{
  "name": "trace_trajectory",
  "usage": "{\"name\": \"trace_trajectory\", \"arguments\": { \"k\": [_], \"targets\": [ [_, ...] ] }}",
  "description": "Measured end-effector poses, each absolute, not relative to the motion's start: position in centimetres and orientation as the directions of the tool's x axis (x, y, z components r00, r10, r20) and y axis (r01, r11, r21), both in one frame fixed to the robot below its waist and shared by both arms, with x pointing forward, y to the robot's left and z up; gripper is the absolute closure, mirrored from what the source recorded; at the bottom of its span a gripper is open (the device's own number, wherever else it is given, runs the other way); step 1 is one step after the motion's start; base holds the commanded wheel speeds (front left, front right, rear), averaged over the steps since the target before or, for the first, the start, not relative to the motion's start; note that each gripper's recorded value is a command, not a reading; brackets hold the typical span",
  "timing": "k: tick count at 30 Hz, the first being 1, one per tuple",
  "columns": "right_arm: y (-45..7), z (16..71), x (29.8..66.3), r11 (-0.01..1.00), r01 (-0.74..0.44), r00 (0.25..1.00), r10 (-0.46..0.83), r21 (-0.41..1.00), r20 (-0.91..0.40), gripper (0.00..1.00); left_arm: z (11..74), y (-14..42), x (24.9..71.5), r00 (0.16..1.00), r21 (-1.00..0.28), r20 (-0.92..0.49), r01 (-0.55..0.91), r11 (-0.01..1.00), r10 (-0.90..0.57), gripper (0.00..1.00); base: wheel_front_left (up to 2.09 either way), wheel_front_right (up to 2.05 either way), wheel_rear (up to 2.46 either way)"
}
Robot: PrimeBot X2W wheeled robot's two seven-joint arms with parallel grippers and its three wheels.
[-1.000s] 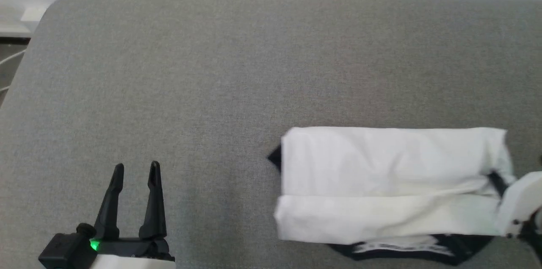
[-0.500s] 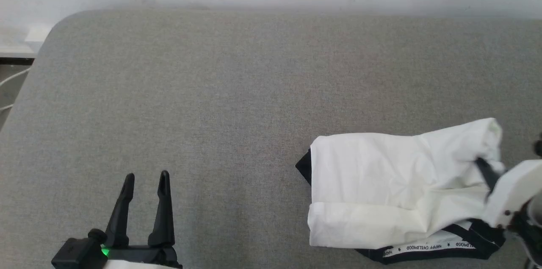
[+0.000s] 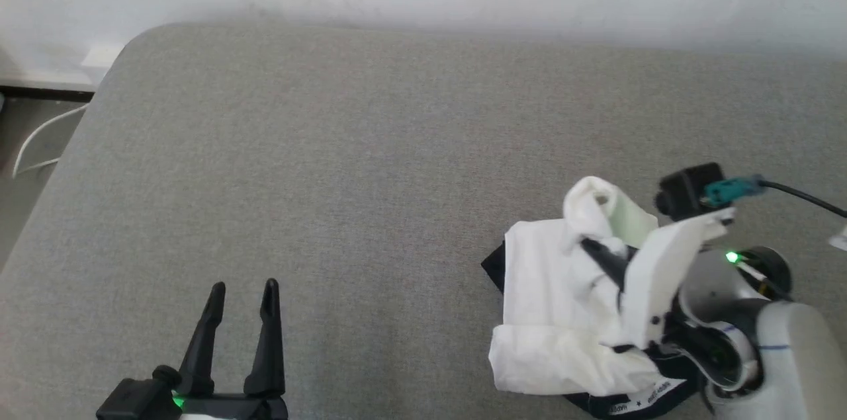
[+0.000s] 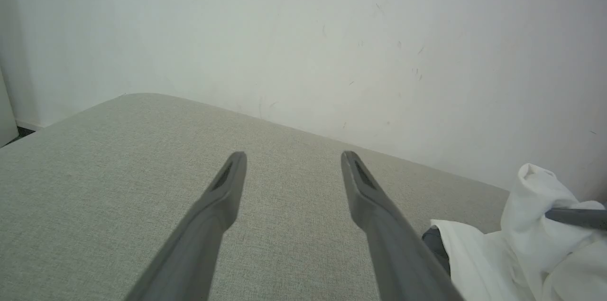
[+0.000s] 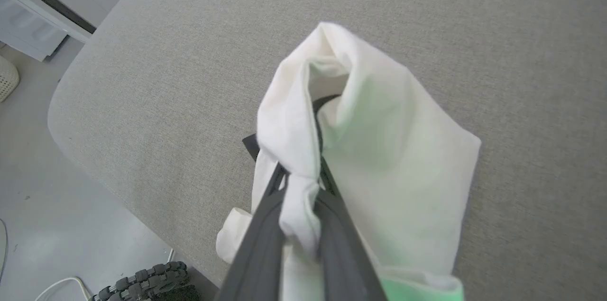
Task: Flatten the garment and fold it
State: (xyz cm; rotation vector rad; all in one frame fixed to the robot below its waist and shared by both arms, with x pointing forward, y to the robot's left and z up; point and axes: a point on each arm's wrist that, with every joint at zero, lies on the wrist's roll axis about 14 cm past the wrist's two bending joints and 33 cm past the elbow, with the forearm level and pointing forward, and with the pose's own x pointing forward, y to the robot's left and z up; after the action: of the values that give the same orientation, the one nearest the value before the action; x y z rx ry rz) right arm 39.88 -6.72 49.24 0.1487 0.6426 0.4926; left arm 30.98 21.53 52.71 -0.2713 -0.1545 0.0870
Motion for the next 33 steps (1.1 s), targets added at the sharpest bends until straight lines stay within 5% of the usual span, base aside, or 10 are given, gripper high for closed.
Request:
{"name": "trace_trajectory", "arguments": {
  "k": [14, 21, 22, 23, 24, 33],
  "targets": [
    [-2.0, 41.8, 39.1, 0.845, -0.471, 0.485, 0.489, 0.255, -0.725, 1.0, 52.2, 22.6, 30.6, 0.981, -0.272, 0.12, -0.114, 0.956, 0.151, 0.0, 0.0, 0.0, 0.0],
    [-1.0, 39.8, 39.4, 0.839, -0.466, 0.463, 0.503, 0.282, -0.73, 1.0, 51.7, 22.6, 30.6, 0.983, -0.272, 0.102, -0.123, 0.955, 0.155, 0.0, 0.0, 0.0, 0.0],
    [-1.0, 39.6, 39.6, 0.841, -0.461, 0.465, 0.502, 0.284, -0.729, 0.7, 51.6, 22.6, 30.6, 0.983, -0.272, 0.098, -0.123, 0.954, 0.155, 0.0, 0.0, 0.0, 0.0],
    [-1.0, 39.4, 39.8, 0.843, -0.457, 0.47, 0.5, 0.284, -0.727, 0.51, 51.5, 22.6, 30.6, 0.983, -0.272, 0.095, -0.123, 0.954, 0.154, 0.0, 0.0, 0.0, 0.0],
    [-0.9, 39.5, 40.0, 0.842, -0.457, 0.474, 0.503, 0.287, -0.723, 0.0, 51.5, 22.6, 30.6, 0.984, -0.273, 0.095, -0.122, 0.954, 0.153, 0.0, 0.0, 0.0, 0.0],
    [0.7, 45.7, 42.4, 0.797, -0.497, 0.565, 0.598, 0.343, -0.569, 0.0, 51.8, 21.9, 31.2, 0.986, -0.275, 0.108, -0.092, 0.957, 0.126, 0.0, 0.0, 0.0, 0.0]
  ]
}}
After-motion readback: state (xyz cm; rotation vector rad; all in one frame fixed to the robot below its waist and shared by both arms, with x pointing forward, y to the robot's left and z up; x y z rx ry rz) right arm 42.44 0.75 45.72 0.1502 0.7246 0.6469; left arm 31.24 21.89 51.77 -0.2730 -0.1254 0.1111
